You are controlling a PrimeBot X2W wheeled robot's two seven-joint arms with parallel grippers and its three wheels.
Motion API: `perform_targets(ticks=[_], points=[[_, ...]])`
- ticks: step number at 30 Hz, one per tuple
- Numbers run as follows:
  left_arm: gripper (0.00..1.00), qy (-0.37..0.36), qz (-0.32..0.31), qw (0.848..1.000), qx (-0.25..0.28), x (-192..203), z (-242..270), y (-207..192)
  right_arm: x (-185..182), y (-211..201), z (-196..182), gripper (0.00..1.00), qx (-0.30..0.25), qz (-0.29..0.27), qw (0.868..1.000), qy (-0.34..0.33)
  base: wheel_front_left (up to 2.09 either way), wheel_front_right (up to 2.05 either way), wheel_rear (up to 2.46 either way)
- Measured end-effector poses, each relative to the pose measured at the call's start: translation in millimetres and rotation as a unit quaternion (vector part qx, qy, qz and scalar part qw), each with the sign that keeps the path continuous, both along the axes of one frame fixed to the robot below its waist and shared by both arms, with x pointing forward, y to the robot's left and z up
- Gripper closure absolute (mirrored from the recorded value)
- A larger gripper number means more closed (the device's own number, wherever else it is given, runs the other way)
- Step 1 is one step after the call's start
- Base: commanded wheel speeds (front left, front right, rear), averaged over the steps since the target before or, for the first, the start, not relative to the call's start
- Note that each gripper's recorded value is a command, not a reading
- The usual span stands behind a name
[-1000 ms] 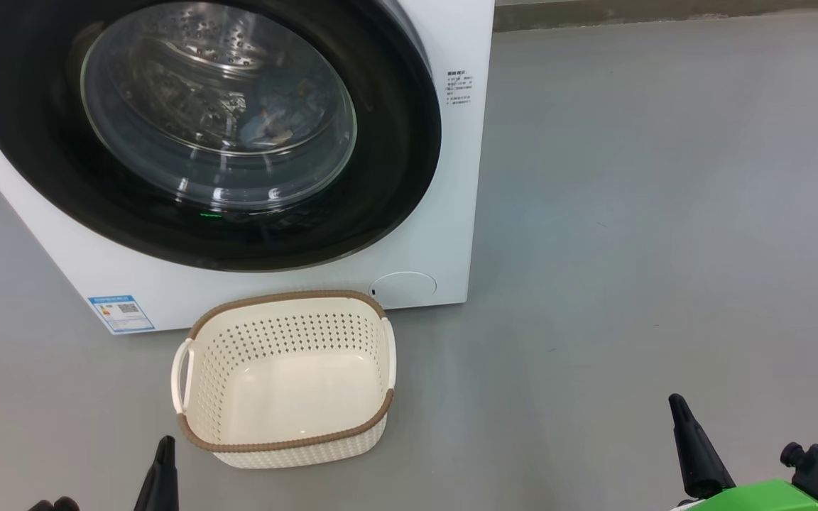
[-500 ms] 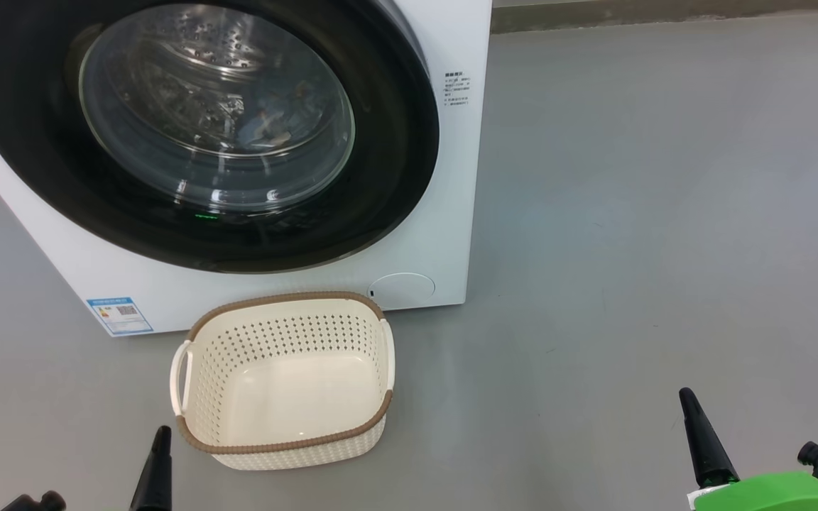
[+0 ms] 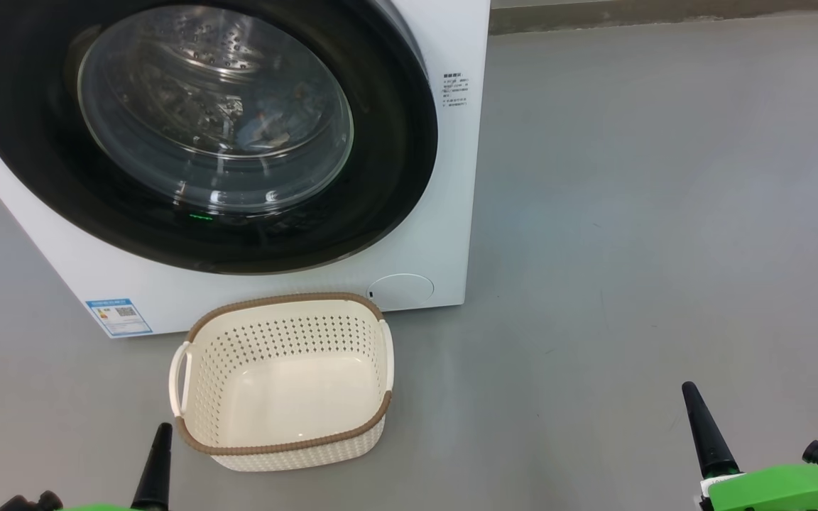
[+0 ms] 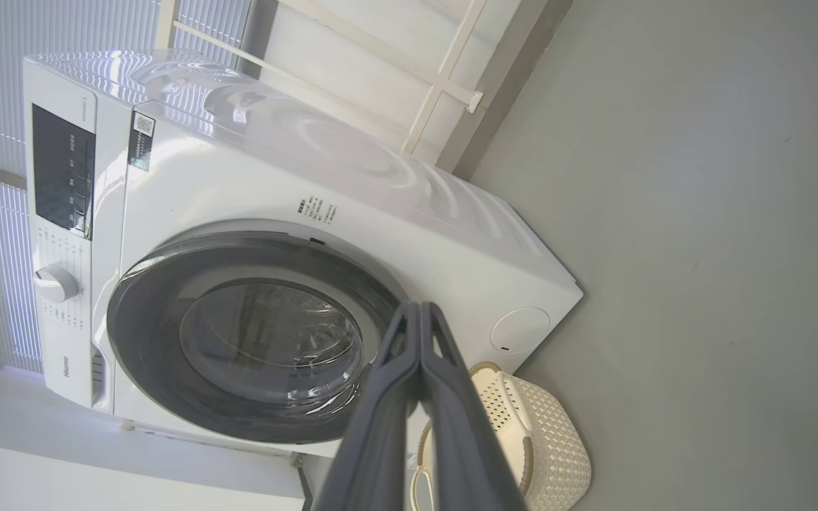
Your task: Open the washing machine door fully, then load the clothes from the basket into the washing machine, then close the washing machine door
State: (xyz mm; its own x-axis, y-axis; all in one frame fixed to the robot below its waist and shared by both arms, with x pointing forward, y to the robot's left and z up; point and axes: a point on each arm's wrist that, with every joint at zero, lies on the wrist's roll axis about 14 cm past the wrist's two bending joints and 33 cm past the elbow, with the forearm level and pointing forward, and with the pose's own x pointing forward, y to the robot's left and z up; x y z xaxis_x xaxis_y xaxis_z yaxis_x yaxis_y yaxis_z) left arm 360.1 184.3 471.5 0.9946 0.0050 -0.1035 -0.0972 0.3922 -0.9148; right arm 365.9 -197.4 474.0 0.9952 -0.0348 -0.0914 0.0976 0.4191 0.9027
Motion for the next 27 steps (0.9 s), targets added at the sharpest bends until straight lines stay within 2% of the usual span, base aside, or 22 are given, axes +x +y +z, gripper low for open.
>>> perform_targets(ticks=[14,27], points=[[1.00,0.000,0.004,0.997,-0.072,4.7,1.5,0.6,2.7,-4.2,1.4,1.00,0.073,-0.007,0.997,-0.001,0.00,0.00,0.00],[1.00,-0.003,0.004,0.990,-0.139,9.8,4.4,0.8,7.5,-5.2,6.2,1.00,0.148,-0.010,0.989,-0.009,0.00,0.00,0.00]])
